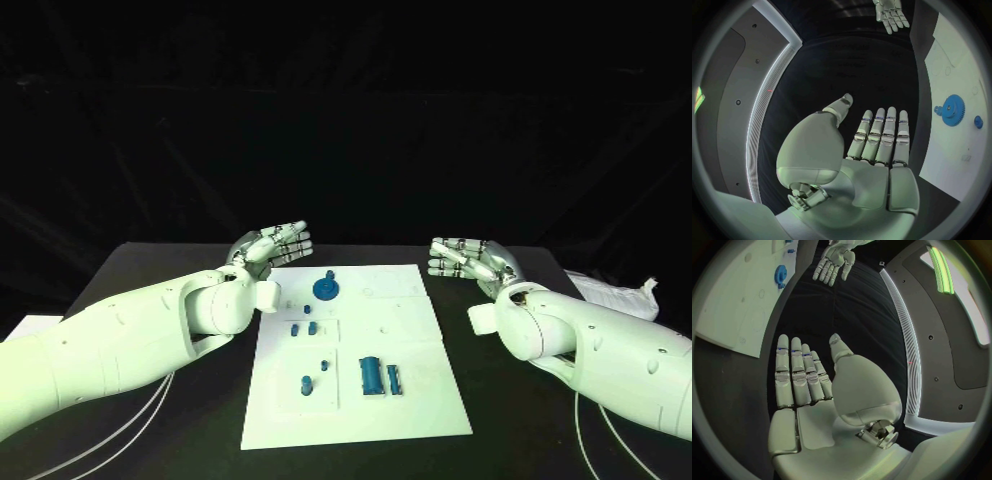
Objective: Assemble the parts on the task board
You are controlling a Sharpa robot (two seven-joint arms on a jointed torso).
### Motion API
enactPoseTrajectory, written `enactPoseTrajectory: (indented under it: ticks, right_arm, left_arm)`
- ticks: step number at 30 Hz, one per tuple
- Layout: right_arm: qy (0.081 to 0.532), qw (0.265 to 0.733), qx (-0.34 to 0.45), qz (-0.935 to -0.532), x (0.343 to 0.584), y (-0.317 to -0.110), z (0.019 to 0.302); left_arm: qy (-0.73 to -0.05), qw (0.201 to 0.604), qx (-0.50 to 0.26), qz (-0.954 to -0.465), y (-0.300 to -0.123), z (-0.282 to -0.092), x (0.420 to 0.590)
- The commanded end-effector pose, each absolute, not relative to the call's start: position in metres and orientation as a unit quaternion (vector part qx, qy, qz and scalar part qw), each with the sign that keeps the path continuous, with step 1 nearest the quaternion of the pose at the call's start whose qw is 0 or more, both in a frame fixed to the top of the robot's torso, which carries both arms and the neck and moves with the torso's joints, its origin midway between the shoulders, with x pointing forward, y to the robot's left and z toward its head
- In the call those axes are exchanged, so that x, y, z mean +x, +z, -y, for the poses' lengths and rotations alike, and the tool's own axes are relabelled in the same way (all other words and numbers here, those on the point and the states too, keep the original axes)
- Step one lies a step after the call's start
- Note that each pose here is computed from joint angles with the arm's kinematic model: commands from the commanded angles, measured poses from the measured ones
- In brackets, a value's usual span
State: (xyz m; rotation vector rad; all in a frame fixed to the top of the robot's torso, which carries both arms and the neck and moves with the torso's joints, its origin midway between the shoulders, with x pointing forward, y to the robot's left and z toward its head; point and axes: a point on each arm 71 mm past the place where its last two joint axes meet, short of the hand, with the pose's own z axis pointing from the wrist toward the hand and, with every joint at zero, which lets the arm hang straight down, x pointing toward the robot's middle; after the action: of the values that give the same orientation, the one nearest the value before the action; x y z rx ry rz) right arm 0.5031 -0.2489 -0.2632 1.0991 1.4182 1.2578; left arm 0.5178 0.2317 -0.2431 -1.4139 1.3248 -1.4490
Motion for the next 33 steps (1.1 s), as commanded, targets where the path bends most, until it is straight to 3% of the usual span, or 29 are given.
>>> enactPoseTrajectory:
  ticks: [1, 18, 33]
  right_arm:
    - [0.513, 0.462, 0.450, -0.567, 0.501, -0.259, 0.243]
    - [0.508, 0.492, 0.496, -0.504, 0.464, -0.225, 0.194]
    - [0.507, 0.493, 0.498, -0.502, 0.462, -0.224, 0.192]
  left_arm:
    - [-0.557, 0.362, -0.544, -0.513, -0.243, -0.229, 0.515]
    - [-0.511, 0.478, -0.505, -0.505, -0.227, -0.196, 0.468]
    - [-0.507, 0.493, -0.498, -0.502, -0.224, -0.192, 0.462]
